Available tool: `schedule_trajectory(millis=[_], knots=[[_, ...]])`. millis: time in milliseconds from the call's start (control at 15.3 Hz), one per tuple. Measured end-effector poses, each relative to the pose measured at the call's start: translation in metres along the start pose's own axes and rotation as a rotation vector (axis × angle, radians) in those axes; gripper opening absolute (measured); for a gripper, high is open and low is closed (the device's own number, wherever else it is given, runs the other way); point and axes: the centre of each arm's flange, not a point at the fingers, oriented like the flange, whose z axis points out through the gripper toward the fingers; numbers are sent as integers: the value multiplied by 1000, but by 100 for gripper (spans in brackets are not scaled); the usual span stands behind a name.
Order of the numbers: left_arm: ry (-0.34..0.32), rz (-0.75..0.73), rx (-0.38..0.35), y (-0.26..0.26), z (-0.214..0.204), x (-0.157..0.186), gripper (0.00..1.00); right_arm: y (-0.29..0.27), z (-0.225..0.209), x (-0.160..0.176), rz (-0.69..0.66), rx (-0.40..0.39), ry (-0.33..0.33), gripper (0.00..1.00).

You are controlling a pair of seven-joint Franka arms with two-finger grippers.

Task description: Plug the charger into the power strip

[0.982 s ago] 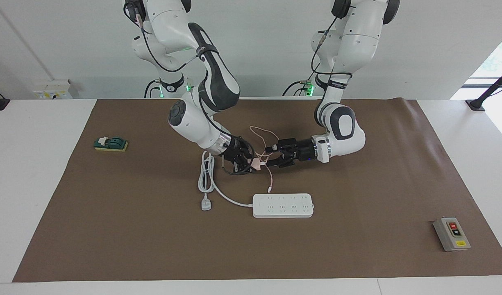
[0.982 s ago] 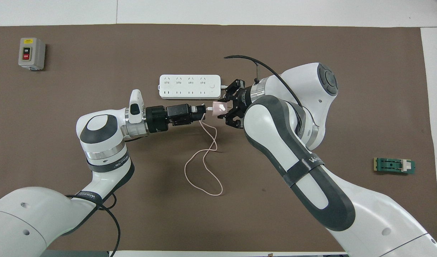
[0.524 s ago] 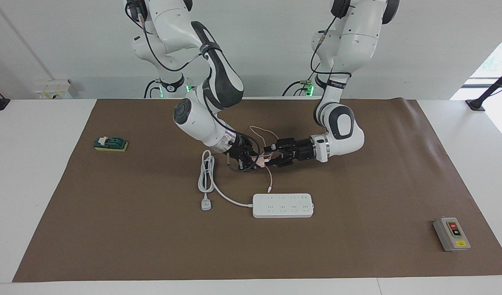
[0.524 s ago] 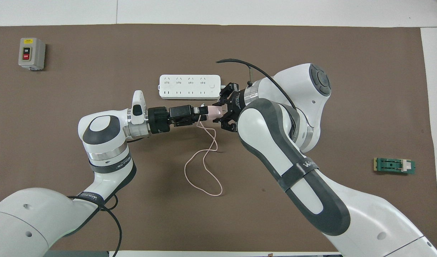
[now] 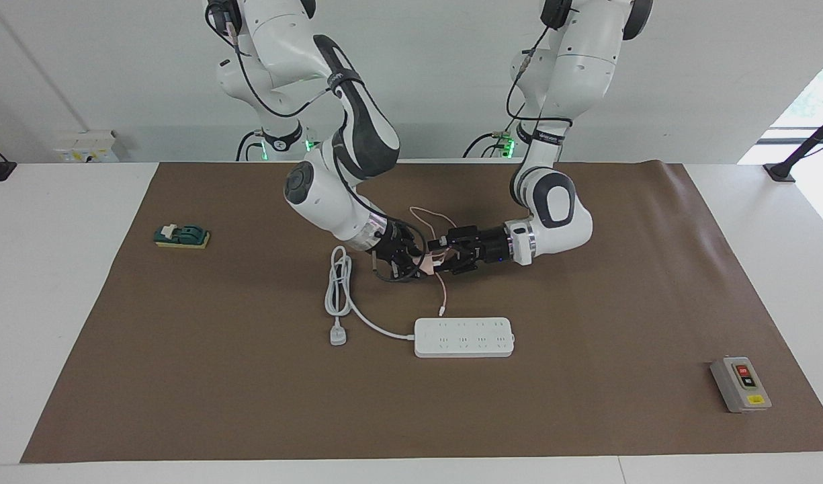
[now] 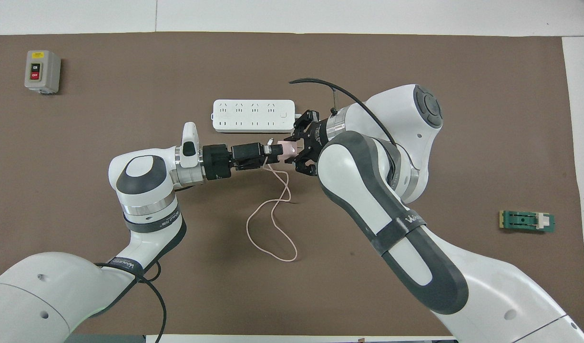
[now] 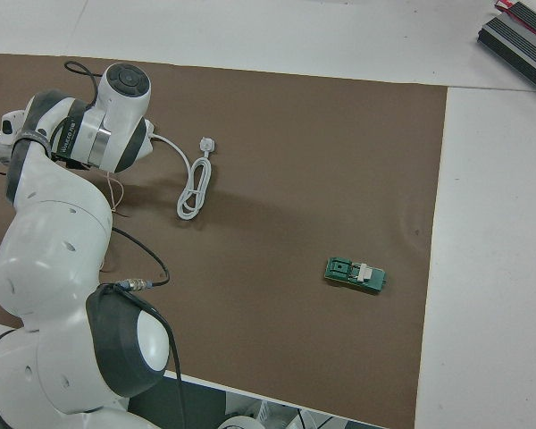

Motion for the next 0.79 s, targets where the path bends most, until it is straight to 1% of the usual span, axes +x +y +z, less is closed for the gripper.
schedule_trajectory(millis=[262, 327, 393, 458, 524, 655, 720, 786], knots=[[1, 2, 3, -2, -1, -1, 100, 0, 0, 0, 0, 0, 0, 47], [0, 10, 3, -3, -1, -1, 93, 0, 0, 0, 0, 0, 0, 47], [0, 14, 4, -4, -1, -1, 93, 0, 0, 0, 0, 0, 0, 47], [0, 17, 5, -5, 0, -2, 89, 0, 0, 0, 0, 0, 0, 47], [-1, 20, 5, -6, 0, -2, 72, 0, 0, 0, 0, 0, 0, 47], [-1, 22, 5, -6, 0, -2, 48, 0, 0, 1, 1, 0, 1, 47], [2, 21, 12, -9, -1, -2, 37, 0, -1, 0, 0, 2, 0, 47], [1, 22, 12, -10, -1, -2, 31, 0, 0, 1, 0, 1, 1, 47]])
